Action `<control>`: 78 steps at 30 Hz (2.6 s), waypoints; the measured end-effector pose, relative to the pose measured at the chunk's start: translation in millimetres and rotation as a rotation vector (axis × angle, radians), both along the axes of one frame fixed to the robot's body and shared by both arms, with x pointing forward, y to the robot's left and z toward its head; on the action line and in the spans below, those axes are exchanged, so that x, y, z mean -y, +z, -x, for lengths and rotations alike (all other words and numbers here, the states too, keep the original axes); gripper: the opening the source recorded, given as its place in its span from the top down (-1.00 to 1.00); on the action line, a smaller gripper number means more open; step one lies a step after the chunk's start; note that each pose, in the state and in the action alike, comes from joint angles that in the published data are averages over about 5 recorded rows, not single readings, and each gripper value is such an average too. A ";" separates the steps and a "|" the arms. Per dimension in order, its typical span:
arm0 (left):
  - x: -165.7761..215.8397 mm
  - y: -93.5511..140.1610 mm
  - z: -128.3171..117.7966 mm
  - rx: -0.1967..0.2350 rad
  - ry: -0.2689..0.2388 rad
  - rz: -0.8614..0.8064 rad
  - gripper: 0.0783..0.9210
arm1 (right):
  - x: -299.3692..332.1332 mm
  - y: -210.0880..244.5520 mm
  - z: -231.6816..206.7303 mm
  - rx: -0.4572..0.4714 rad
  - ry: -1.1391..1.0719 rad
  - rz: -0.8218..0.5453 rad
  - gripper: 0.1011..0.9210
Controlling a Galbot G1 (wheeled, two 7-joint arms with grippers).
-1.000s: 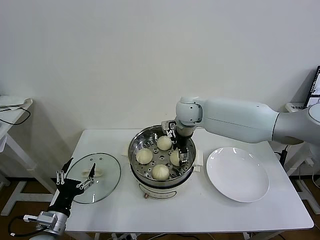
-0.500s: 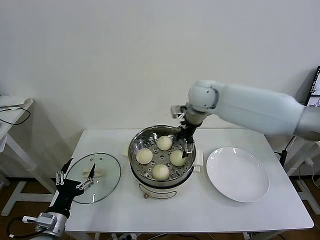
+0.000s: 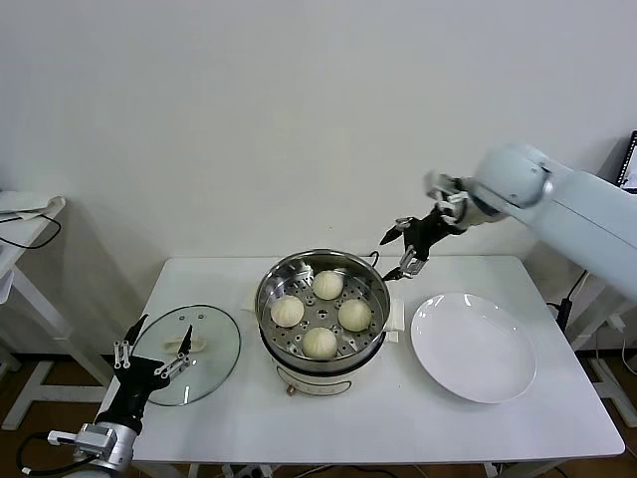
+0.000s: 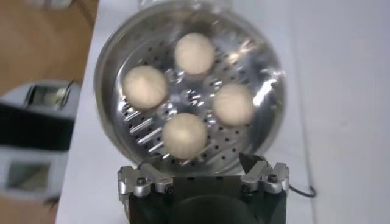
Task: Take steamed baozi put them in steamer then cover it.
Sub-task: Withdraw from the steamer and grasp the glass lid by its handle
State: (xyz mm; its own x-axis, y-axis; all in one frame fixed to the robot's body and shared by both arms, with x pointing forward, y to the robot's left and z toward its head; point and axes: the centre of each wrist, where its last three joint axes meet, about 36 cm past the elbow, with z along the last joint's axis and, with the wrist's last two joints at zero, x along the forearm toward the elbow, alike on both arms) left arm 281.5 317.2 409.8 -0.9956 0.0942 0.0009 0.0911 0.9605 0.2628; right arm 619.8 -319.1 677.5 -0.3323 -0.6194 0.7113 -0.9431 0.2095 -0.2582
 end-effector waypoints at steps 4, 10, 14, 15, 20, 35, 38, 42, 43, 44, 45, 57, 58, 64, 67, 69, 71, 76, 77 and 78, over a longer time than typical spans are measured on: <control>-1.2 0.0 -2.4 0.007 0.007 0.010 -0.77 | 32.7 -22.0 20.8 0.108 -0.112 -0.170 -0.76; -1.6 2.3 -7.0 0.023 0.016 0.037 -0.77 | 60.0 -61.5 55.5 0.288 -0.297 -0.394 -0.76; -3.0 6.0 -10.5 0.035 0.025 0.048 -0.77 | 65.7 -88.7 81.3 0.391 -0.420 -0.532 -0.76; -3.4 6.6 -11.5 0.037 0.027 0.050 -0.77 | 66.1 -95.7 88.1 0.415 -0.452 -0.566 -0.76; -3.9 6.4 -15.6 0.043 0.032 0.056 -0.77 | 66.7 -132.7 125.1 0.524 -0.615 -0.713 -0.76; 5.0 1.5 -17.3 0.059 0.024 0.021 -0.77 | 30.5 -245.4 238.4 0.666 -1.001 -0.905 -0.76; 7.5 -2.1 -15.9 0.059 0.024 -0.004 -0.77 | 23.6 -258.2 254.6 0.675 -1.046 -0.917 -0.76; 7.7 -7.7 -13.3 0.061 0.029 -0.074 -0.77 | 15.2 -270.1 270.8 0.675 -1.096 -0.932 -0.76; 6.8 -9.4 -12.6 0.062 0.031 -0.100 -0.77 | 13.3 -272.5 273.8 0.674 -1.107 -0.935 -0.76; 5.7 -11.2 -12.0 0.064 0.034 -0.128 -0.77 | 11.3 -274.8 276.4 0.673 -1.118 -0.938 -0.76; 4.3 -13.1 -11.4 0.066 0.038 -0.159 -0.77 | 9.6 -276.9 278.8 0.672 -1.127 -0.940 -0.76; -20.3 -44.2 -6.5 0.098 0.049 -0.629 -0.77 | -6.4 -294.6 292.8 0.664 -1.189 -0.953 -0.76; -22.5 -47.0 -6.3 0.100 0.047 -0.668 -0.77 | -7.5 -295.5 293.2 0.664 -1.192 -0.954 -0.76; -38.2 -61.8 -7.5 0.110 0.035 -0.886 -0.77 | -10.7 -301.5 296.0 0.663 -1.208 -0.955 -0.76; -45.6 -68.4 -9.0 0.106 0.023 -0.981 -0.77 | -10.6 -303.2 296.2 0.665 -1.216 -0.956 -0.76; -49.2 -73.1 -10.4 0.100 0.009 -1.037 -0.77 | -10.7 -303.7 296.0 0.667 -1.219 -0.957 -0.76; -51.9 -77.9 -12.0 0.092 -0.005 -1.085 -0.77 | -11.0 -304.2 295.5 0.668 -1.223 -0.959 -0.76; -55.5 -90.6 -15.7 0.070 -0.036 -1.171 -0.77 | -11.9 -306.7 295.0 0.667 -1.231 -0.959 -0.76; -55.9 -93.1 -16.4 0.066 -0.042 -1.184 -0.77 | -12.1 -307.3 295.0 0.666 -1.232 -0.959 -0.76; -56.2 -95.5 -17.2 0.062 -0.047 -1.195 -0.77 | -12.4 -307.7 295.0 0.666 -1.233 -0.959 -0.76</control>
State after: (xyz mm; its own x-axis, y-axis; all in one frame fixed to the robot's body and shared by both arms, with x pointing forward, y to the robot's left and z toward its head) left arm 298.7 373.4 314.3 -0.9926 0.1026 0.0645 0.0749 0.1013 0.9920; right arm 324.8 -306.8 369.7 -0.9741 0.1237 -0.1891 0.0993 0.9861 0.1334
